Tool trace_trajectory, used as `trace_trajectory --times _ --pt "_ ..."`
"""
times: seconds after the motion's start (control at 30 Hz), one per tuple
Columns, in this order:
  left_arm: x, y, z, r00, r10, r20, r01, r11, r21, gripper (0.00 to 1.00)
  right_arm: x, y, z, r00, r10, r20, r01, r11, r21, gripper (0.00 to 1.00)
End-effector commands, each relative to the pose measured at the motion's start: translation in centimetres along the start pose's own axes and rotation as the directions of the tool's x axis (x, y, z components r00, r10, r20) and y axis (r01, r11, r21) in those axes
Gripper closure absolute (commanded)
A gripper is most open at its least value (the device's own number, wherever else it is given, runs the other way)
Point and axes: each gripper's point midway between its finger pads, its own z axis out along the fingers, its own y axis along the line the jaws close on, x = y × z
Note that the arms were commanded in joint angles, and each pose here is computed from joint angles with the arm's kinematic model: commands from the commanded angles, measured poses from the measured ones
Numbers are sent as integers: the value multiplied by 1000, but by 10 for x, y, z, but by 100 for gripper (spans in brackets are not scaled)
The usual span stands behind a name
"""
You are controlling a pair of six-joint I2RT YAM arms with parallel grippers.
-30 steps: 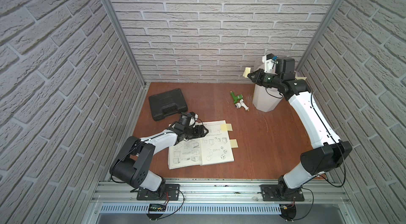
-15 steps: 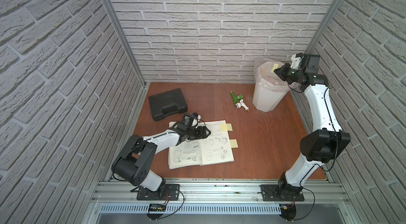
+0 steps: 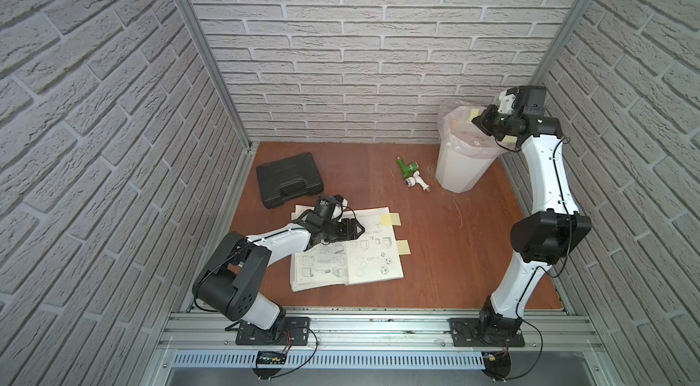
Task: Peel off the used sticky note
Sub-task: Place the note in the trash bin.
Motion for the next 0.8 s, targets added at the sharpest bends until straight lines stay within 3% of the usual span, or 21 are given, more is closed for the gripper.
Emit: trace_trajectory --times 0.0,0.33,0.6,0.77 --pt "-1 -2 -1 1000 21 8 -21 1000 -5 22 -7 -12 -1 999 -30 13 29 998 63 89" --pt "4 1 -4 1000 20 11 -20 1000 -7 22 -15 -15 -3 999 -43 17 41 995 93 46" --pt "5 -2 -5 1000 23 11 -23 1000 -3 22 -7 25 -38 994 -96 51 96 995 11 42" --pt "5 -9 -3 999 40 3 -40 999 0 22 19 61 -61 988 -143 66 148 986 -76 42"
